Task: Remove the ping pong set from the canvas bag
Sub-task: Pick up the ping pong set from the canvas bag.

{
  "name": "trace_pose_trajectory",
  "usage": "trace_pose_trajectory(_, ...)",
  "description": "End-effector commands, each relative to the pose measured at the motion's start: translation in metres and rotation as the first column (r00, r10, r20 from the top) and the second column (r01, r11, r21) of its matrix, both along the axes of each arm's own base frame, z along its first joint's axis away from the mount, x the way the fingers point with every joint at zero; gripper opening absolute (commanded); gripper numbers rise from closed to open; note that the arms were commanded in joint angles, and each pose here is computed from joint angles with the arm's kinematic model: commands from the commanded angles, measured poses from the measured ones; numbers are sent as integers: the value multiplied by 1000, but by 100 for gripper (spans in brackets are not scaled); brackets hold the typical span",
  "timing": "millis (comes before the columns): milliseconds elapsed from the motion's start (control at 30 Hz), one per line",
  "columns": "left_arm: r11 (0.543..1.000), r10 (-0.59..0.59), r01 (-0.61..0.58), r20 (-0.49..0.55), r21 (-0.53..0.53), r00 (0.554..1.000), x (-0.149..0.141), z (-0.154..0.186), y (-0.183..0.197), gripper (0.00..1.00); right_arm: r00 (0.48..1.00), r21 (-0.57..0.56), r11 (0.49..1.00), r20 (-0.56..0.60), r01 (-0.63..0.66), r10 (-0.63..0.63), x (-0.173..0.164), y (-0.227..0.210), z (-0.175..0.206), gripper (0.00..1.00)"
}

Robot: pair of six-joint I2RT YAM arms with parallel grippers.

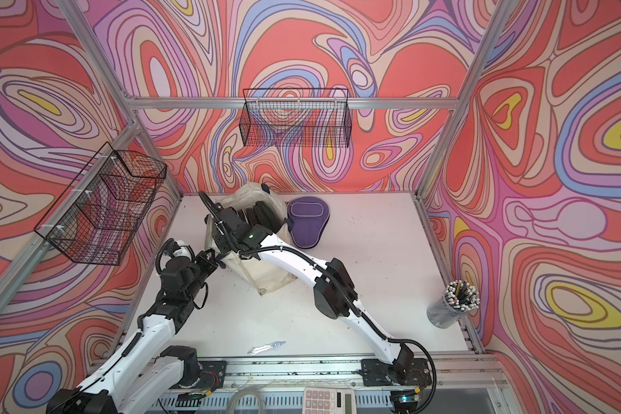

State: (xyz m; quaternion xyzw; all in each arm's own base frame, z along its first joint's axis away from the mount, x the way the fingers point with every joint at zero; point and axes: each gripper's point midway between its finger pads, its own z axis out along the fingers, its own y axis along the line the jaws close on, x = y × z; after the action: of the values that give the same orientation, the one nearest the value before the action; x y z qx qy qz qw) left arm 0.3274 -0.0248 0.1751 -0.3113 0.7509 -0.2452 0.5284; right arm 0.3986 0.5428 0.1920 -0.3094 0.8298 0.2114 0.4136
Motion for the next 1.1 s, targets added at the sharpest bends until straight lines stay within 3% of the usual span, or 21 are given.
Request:
trace_pose_trajectory(0,1000,23,-23,-9,12,1000,0,-6,6,0,998,-12,999,51,46,-46,9,-12,18,0)
trace_pose_trajectory(300,999,24,-23,-10,25,1000,4,-6,6,0,989,94,994,137,47,-60,5,-21,97,0)
trace_pose_trajectory(733,999,26,-26,-7,26,1000,7,-4,6,0,981,163,986,181,42,-72,-2,-32,147,0)
trace_pose_trajectory(1067,999,29,-28,-10,32,1000,8,-4,7,0,969,261,965,231,23,-85,-14,-47,206,0)
